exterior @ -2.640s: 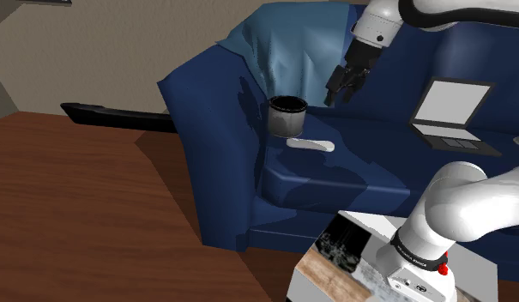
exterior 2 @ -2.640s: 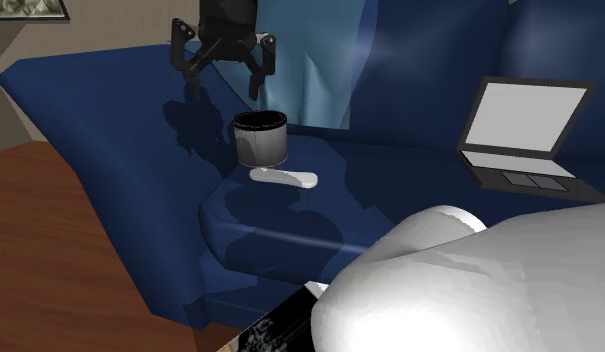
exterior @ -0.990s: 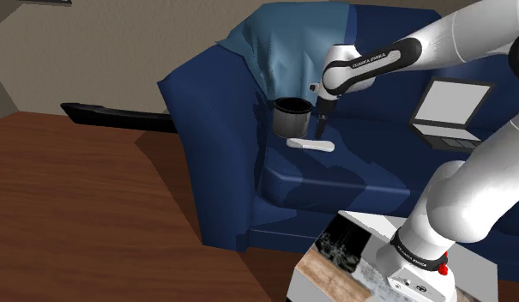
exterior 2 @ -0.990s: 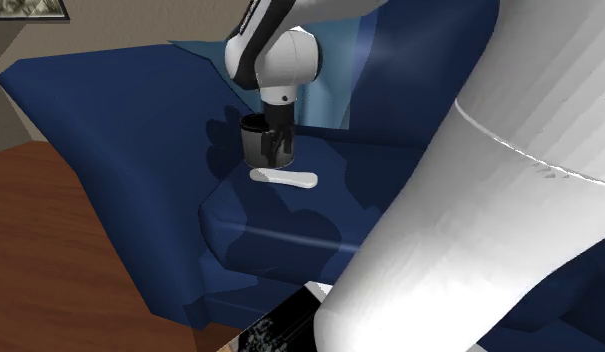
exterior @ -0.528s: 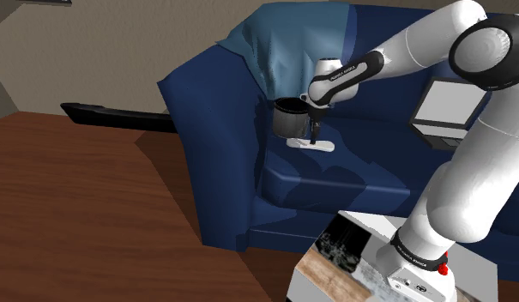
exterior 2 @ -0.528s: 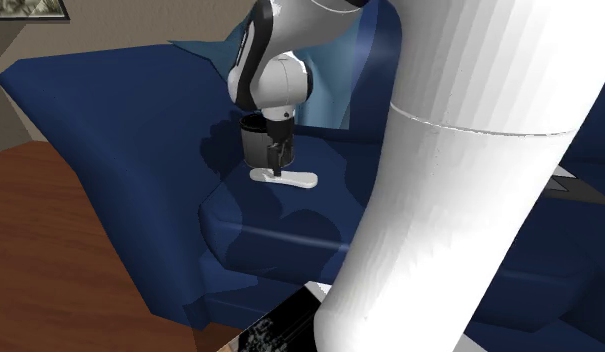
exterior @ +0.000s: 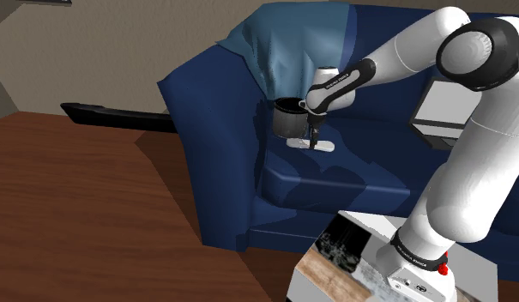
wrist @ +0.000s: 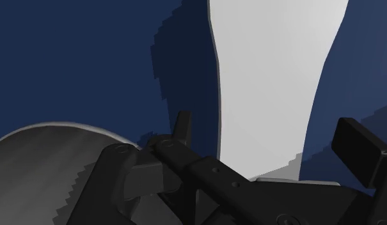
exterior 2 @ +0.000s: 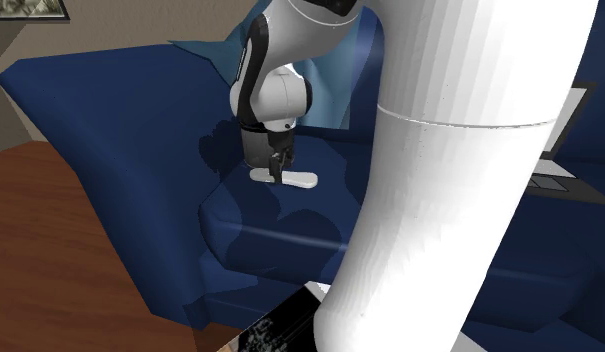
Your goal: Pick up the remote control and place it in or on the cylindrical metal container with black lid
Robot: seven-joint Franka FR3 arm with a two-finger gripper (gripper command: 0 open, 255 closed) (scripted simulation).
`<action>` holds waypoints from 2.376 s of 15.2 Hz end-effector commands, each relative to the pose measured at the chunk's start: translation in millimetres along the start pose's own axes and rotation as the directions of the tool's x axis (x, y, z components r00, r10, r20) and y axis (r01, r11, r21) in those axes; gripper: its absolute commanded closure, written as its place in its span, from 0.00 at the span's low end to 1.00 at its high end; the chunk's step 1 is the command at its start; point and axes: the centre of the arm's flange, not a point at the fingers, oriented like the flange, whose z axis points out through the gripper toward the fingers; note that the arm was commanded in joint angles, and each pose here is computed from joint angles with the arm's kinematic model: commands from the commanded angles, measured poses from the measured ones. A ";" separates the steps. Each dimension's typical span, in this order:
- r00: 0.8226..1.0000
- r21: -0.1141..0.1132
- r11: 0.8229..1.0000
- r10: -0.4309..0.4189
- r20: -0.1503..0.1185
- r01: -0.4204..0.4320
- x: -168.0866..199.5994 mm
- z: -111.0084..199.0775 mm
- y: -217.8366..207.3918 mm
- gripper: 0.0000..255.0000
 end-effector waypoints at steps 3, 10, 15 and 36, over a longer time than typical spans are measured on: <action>1.000 0.000 1.000 0.000 0.000 0.000 0.1 0.6 0.1 0.00; 1.000 0.000 1.000 0.000 0.000 0.000 0.0 0.6 0.0 1.00; 1.000 0.000 1.000 0.000 0.000 0.000 0.1 0.6 0.1 1.00; 1.000 0.000 1.000 0.000 0.000 0.000 -1.5 -110.2 1.6 1.00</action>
